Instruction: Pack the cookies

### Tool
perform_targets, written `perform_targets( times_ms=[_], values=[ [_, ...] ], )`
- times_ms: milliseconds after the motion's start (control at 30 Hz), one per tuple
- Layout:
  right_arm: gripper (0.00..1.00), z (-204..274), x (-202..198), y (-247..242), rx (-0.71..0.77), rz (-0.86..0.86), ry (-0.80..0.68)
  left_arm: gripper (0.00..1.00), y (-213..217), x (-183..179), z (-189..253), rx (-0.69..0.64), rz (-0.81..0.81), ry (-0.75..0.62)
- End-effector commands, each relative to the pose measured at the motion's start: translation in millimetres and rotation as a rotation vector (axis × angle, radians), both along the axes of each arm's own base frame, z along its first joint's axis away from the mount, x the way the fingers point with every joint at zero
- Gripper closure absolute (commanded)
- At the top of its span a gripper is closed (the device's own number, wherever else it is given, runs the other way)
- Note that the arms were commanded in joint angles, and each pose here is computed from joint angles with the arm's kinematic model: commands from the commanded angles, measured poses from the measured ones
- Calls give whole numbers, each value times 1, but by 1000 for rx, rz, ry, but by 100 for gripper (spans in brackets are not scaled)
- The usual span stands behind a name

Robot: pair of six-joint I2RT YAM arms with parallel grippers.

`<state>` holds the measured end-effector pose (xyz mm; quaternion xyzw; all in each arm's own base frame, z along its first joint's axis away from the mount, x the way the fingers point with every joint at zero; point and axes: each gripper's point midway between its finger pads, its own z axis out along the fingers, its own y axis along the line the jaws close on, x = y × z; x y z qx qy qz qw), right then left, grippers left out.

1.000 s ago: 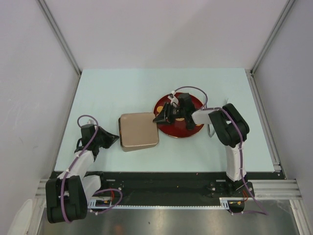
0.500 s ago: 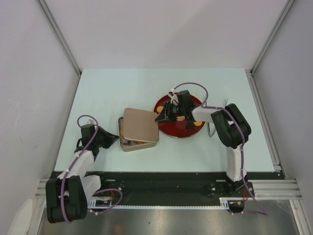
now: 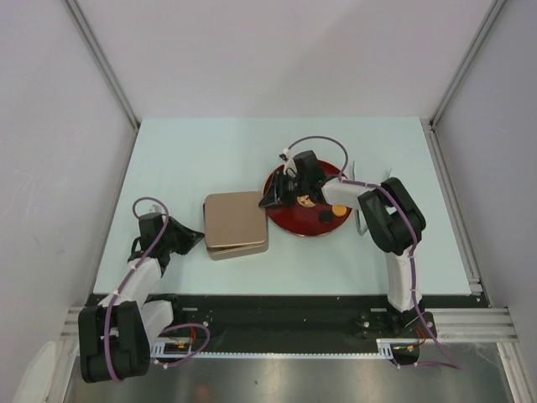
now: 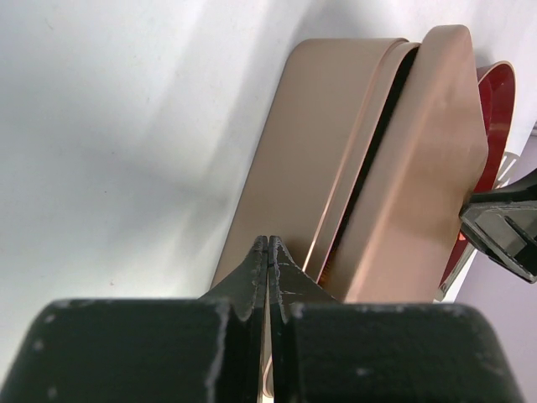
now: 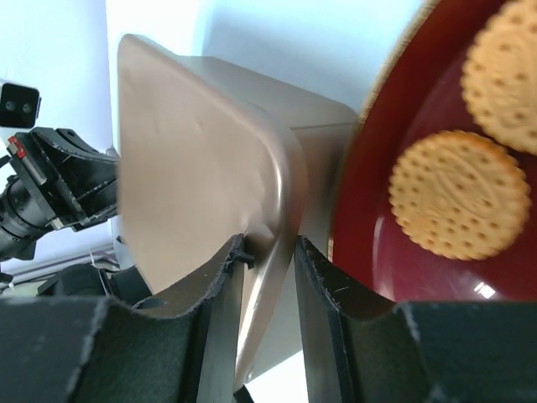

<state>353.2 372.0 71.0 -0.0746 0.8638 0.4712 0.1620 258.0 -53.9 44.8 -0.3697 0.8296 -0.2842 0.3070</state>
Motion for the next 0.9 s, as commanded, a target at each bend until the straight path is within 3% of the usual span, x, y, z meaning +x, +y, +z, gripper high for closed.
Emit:
perform_targets(
  times_ms=[0, 867],
  values=[
    [65, -19, -17, 10, -58, 56, 30, 99, -2, 5, 9, -19, -13, -34],
    [56, -11, -5, 6, -148, 58, -15, 99, -1, 5, 9, -12, -11, -30]
  ],
)
